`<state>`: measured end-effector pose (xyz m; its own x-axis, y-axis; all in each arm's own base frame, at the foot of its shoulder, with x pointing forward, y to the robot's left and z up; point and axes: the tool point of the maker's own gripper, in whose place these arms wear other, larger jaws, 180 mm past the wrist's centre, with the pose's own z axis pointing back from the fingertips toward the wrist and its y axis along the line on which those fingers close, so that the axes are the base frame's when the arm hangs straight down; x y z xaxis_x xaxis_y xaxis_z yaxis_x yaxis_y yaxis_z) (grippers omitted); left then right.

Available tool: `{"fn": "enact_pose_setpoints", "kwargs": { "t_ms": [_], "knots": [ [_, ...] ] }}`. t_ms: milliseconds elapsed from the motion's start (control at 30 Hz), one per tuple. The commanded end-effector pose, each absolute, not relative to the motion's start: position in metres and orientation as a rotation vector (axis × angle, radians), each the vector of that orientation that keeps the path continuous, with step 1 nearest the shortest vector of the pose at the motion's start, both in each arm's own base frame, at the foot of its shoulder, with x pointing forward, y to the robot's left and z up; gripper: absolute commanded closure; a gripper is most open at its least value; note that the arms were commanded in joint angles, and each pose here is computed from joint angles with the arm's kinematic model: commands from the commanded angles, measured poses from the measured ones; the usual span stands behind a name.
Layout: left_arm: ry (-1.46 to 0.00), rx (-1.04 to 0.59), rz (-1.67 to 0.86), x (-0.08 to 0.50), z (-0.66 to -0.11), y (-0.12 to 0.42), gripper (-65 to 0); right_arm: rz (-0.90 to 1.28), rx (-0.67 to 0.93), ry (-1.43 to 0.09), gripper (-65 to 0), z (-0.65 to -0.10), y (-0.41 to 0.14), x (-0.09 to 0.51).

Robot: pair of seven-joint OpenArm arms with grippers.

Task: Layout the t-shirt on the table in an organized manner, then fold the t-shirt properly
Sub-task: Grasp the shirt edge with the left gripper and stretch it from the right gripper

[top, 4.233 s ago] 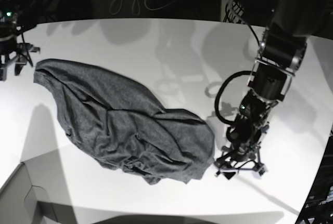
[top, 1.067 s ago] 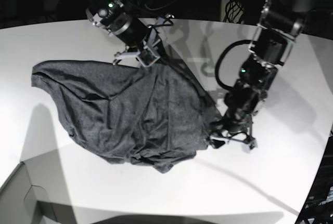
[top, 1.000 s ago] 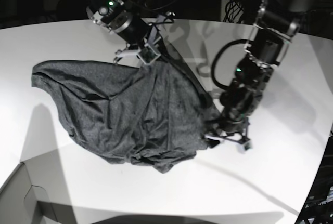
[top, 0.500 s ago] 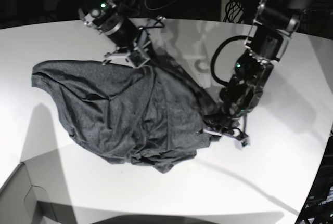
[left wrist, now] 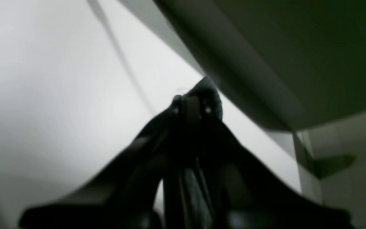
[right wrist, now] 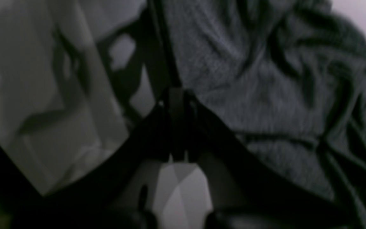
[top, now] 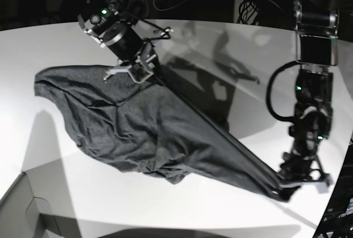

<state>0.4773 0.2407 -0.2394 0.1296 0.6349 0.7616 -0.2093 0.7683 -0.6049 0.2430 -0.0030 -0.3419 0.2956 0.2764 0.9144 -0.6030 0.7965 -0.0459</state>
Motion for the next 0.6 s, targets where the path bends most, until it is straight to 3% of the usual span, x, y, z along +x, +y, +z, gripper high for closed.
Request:
{"fn": "enact_pose_setpoints", "kwargs": {
  "t_ms": [0, 267, 567],
  "knots": [
    [-1.448, -0.357, 0.653, 0.484, -0.197, 0.266, 0.0, 0.613, 0.356, -1.148, 0.0, -0.332, 0.005, 0.242],
    [-1.558, -0.336, 0.719, 0.485, -0.154, 0.307, 0.0, 0.643, 0.437, -1.249, 0.0, -0.294, 0.033, 0.252],
    [-1.596, -0.346, 0.738, 0.506, -0.125, 0.315, 0.0, 0.671, 0.251, -1.29, 0.0, -0.264, 0.002, 0.319]
  ]
}}
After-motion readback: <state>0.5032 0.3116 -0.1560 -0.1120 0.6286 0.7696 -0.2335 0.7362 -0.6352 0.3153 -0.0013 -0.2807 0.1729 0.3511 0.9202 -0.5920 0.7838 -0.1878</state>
